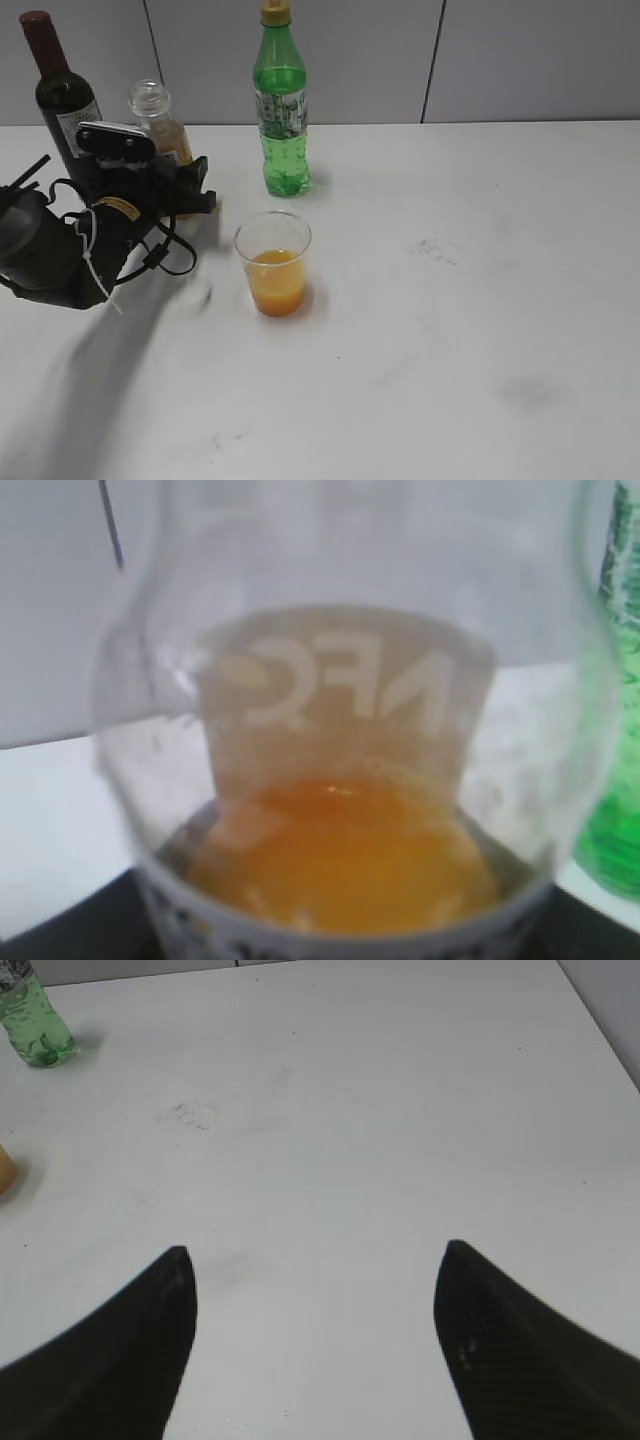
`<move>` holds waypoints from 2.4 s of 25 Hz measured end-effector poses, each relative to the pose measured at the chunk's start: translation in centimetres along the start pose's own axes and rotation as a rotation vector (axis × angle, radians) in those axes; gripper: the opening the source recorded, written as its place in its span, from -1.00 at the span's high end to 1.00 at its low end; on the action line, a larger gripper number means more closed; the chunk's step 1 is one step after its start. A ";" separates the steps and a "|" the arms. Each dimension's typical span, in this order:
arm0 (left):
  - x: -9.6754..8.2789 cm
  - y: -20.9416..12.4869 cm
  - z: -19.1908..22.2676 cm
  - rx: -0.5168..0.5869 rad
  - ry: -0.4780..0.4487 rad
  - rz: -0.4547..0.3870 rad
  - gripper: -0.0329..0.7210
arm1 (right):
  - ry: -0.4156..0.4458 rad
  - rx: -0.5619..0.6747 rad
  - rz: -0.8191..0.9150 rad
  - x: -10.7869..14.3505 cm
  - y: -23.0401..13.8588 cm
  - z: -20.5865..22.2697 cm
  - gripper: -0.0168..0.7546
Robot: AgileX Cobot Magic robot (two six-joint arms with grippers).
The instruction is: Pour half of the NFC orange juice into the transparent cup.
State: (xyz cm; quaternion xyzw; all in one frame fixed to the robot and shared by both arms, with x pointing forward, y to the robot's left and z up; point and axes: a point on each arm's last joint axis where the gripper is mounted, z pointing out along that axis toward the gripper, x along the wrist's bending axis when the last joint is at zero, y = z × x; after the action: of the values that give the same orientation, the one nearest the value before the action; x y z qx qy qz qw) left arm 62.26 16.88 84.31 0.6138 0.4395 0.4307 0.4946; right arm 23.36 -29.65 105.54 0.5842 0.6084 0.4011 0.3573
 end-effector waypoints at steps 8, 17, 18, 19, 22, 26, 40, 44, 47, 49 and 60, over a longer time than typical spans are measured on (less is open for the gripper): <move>-0.3 0.1 0.0 -0.006 -0.035 0.018 -0.46 | 0.000 0.000 0.000 0.0 0.0 0.0 -0.52; -0.4 0.0 0.0 0.011 -0.040 0.019 -0.83 | 0.000 0.000 0.000 0.0 0.0 0.0 -0.52; -0.4 0.1 0.0 0.001 -0.040 0.019 -0.83 | 0.000 0.000 0.000 0.0 0.0 0.0 -0.52; -0.4 0.2 0.0 -0.007 -0.040 0.020 -0.83 | 0.000 0.000 0.000 0.0 0.0 0.0 -0.52; -0.2 0.6 -0.7 -0.013 -0.039 0.021 -0.83 | 0.000 0.000 0.000 0.0 0.0 0.0 -0.52; 0.0 1.4 -2.3 -0.010 -0.046 0.025 -0.83 | 0.000 0.000 0.000 0.0 0.0 0.0 -0.52; 1.1 4.1 -10.1 0.043 -0.059 0.033 -0.80 | 0.000 0.000 0.000 0.0 0.0 0.0 -0.52; 1.5 5.9 -11.1 0.154 -0.055 0.010 -0.78 | 0.000 0.000 0.000 0.0 0.0 0.0 -0.52; 2.0 7.0 -12.1 0.250 -0.028 -0.038 -0.76 | 0.000 0.000 0.000 0.0 0.0 0.0 -0.52; 2.6 7.9 -12.8 0.316 -0.020 -0.066 -0.76 | 0.000 0.000 0.000 0.0 0.0 0.0 -0.52; 5.7 14.6 -14.5 0.868 -0.092 -0.140 -0.66 | 0.000 0.000 0.000 0.0 0.0 0.0 -0.52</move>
State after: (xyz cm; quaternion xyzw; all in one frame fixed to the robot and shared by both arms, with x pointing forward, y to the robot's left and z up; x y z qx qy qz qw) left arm 51.29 23.85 101.24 0.7519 0.5978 0.1439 0.2380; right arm 23.36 -29.65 105.54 0.5842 0.6084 0.4011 0.3573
